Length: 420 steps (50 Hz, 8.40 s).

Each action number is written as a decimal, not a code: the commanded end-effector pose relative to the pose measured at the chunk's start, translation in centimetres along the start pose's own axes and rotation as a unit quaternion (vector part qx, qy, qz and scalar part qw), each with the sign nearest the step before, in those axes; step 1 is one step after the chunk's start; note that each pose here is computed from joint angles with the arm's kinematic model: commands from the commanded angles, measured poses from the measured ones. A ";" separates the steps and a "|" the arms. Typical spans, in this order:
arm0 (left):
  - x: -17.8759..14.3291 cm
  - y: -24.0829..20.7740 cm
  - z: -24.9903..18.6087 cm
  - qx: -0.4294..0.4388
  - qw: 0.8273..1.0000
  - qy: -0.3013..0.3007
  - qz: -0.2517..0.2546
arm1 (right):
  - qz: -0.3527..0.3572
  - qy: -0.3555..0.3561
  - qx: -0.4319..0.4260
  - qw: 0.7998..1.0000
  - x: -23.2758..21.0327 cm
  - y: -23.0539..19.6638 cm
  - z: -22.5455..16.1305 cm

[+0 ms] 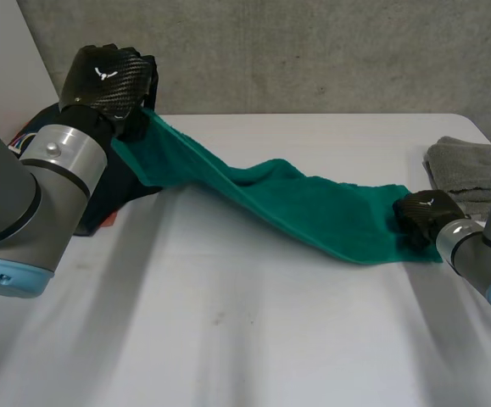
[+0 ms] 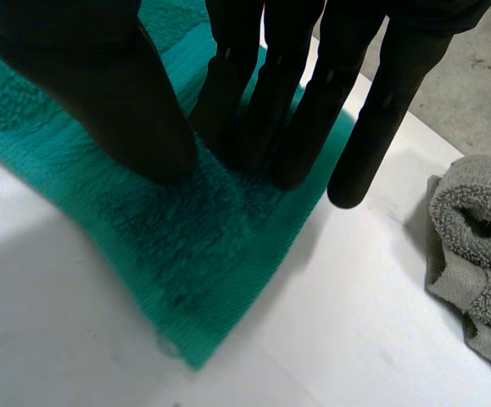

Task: Fold the laundry.

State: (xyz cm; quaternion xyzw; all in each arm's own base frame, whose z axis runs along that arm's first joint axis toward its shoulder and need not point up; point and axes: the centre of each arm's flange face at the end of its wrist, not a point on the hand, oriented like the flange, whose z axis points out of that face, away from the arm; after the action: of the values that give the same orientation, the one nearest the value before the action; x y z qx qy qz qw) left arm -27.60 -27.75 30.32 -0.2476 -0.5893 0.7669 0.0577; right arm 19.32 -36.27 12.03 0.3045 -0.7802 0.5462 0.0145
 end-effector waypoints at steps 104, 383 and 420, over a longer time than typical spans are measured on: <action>-0.2 8.6 -7.6 -0.315 0.922 0.166 0.151 | -0.222 -0.008 -0.149 0.963 3.9 -3.5 -9.8; 10.4 5.0 -3.3 -0.155 0.983 0.095 0.034 | 0.003 -0.113 0.079 0.990 -13.3 -7.6 -8.6; 9.9 1.9 -2.5 -0.080 0.954 0.261 -0.123 | -0.077 -0.144 0.141 0.976 -19.5 -2.1 -9.3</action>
State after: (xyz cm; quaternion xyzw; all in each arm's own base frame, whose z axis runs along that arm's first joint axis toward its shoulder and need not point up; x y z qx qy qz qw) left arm -34.83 -22.17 25.07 -0.3701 -0.6368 0.6131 0.2857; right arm 32.91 -19.27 10.67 0.4406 -0.6699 0.5892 -0.0993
